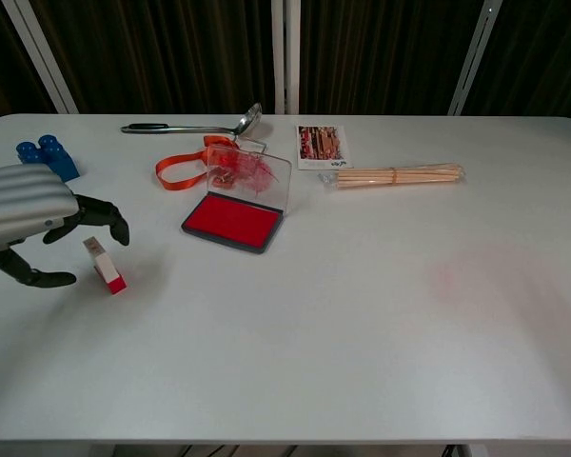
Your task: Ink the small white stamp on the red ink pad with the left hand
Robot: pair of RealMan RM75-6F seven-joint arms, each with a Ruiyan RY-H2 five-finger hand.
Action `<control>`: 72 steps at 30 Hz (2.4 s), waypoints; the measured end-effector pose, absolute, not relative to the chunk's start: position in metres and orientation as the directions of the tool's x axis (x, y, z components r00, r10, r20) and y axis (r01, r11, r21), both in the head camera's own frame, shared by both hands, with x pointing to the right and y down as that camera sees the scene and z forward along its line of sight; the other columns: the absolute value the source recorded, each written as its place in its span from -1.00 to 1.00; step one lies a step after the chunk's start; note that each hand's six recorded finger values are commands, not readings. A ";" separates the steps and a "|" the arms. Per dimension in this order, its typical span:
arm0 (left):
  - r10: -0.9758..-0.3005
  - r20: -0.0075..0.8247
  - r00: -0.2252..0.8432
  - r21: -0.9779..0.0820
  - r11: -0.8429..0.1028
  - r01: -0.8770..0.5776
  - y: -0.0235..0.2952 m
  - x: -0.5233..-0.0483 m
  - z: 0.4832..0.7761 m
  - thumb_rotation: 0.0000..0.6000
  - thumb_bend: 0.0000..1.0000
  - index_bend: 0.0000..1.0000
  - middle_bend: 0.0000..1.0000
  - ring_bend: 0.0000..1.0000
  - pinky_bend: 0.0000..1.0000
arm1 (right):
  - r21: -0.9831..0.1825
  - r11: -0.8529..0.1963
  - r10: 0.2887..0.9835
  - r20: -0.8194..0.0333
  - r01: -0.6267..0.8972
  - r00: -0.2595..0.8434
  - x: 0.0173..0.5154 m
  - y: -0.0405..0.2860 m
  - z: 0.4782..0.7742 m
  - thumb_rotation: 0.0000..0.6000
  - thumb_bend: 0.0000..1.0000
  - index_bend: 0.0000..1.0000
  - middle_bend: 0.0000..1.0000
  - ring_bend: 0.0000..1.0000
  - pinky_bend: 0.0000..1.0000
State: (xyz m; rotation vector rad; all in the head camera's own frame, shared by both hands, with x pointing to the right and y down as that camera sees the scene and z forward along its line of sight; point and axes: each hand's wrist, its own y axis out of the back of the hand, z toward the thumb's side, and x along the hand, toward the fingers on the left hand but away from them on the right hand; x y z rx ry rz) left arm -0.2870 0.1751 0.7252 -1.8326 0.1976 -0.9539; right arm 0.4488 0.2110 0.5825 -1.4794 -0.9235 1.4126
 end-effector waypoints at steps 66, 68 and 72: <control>-0.544 0.527 0.653 -0.809 -0.556 0.190 0.107 -0.235 0.736 1.00 -0.35 0.16 0.11 0.48 0.71 | -0.938 -0.345 0.936 -0.347 -0.043 0.059 0.456 0.213 0.580 1.00 -0.59 -1.00 -1.00 -1.00 -1.00; -0.540 0.547 0.640 -0.797 -0.570 0.201 0.095 -0.225 0.736 1.00 -0.35 0.16 0.11 0.48 0.71 | -0.939 -0.342 0.938 -0.343 -0.039 0.055 0.458 0.213 0.579 1.00 -0.60 -1.00 -1.00 -1.00 -1.00; -0.530 0.579 0.620 -0.779 -0.583 0.229 0.072 -0.200 0.734 1.00 -0.35 0.16 0.11 0.49 0.71 | -0.941 -0.336 0.940 -0.337 -0.033 0.048 0.461 0.212 0.577 1.00 -0.59 -1.00 -1.00 -1.00 -1.00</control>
